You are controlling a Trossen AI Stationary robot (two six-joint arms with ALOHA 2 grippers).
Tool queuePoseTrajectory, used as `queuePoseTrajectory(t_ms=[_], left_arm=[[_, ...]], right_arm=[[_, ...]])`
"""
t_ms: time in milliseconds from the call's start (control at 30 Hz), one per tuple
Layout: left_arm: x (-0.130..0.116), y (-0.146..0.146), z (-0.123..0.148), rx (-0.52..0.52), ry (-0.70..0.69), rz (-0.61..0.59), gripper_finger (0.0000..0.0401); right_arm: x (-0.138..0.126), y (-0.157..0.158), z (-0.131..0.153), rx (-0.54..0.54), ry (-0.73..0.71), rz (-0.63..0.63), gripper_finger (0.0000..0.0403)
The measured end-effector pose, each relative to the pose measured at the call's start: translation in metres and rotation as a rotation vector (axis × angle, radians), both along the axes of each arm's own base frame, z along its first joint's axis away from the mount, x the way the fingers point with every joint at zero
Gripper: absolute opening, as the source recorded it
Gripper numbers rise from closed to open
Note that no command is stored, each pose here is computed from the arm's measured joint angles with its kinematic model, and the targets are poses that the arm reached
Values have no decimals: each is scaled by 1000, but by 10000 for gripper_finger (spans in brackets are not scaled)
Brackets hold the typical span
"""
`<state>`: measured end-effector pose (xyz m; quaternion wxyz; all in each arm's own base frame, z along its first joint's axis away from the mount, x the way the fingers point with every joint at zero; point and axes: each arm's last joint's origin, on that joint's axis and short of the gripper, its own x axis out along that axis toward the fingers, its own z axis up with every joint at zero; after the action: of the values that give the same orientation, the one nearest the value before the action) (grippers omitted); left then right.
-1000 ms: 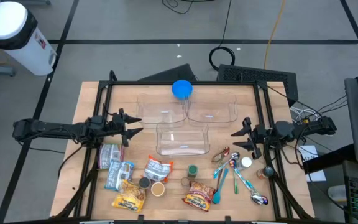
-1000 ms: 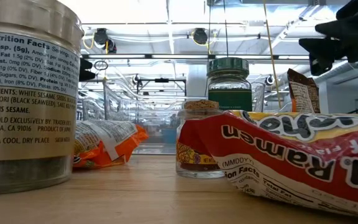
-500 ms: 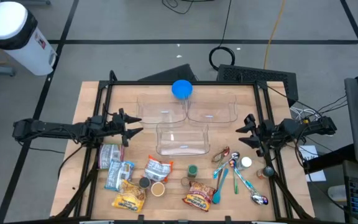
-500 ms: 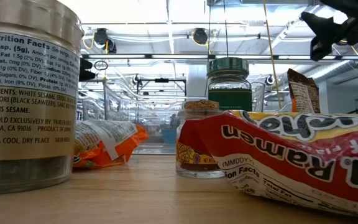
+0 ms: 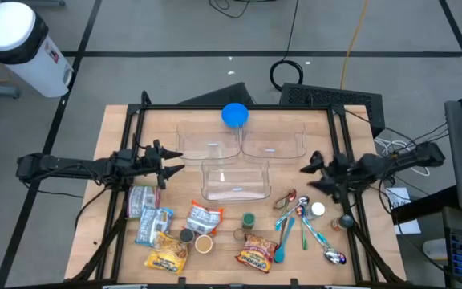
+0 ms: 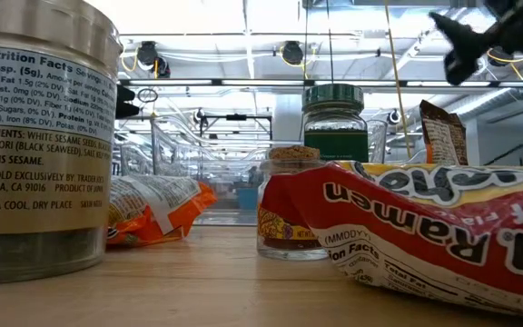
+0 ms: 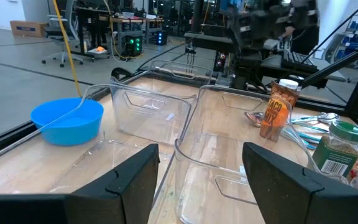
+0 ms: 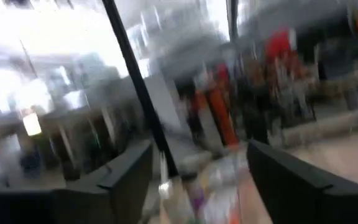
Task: Pick & Place Food Item
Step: Put the black seasoning bottle into the top right transparent bin
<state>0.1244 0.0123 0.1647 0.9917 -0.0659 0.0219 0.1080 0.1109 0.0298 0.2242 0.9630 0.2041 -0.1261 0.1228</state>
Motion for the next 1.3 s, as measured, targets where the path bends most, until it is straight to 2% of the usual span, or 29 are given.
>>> queuePoseTrajectory(t_ms=[100, 233, 333, 467, 533, 633, 700, 1033, 1300], left_arm=[[0, 0, 0, 0, 0, 0, 241], [0, 0, 0, 0, -4, 0, 241], [0, 0, 1, 0, -6, 1, 241], [0, 0, 1, 1, -7, 0, 241], [0, 0, 1, 1, -8, 0, 241], [0, 0, 1, 1, -8, 1, 241], [0, 0, 1, 1, -8, 1, 241], [0, 0, 1, 1, -8, 0, 241], [0, 0, 1, 1, -8, 0, 241]], right_arm=[[17, 12, 39, -12, 156, 19, 309], [43, 32, 72, -64, 635, 23, 336], [51, 41, 95, 41, 1015, -30, 340], [51, 52, 98, 243, 1584, -170, 340], [47, 58, 96, 320, 1796, -242, 340], [37, 65, 87, 400, 2033, -336, 341], [32, 70, 81, 431, 2103, -377, 341], [-1, 93, 47, 463, 2115, -469, 332], [-14, 96, 37, 392, 1985, -518, 320]])
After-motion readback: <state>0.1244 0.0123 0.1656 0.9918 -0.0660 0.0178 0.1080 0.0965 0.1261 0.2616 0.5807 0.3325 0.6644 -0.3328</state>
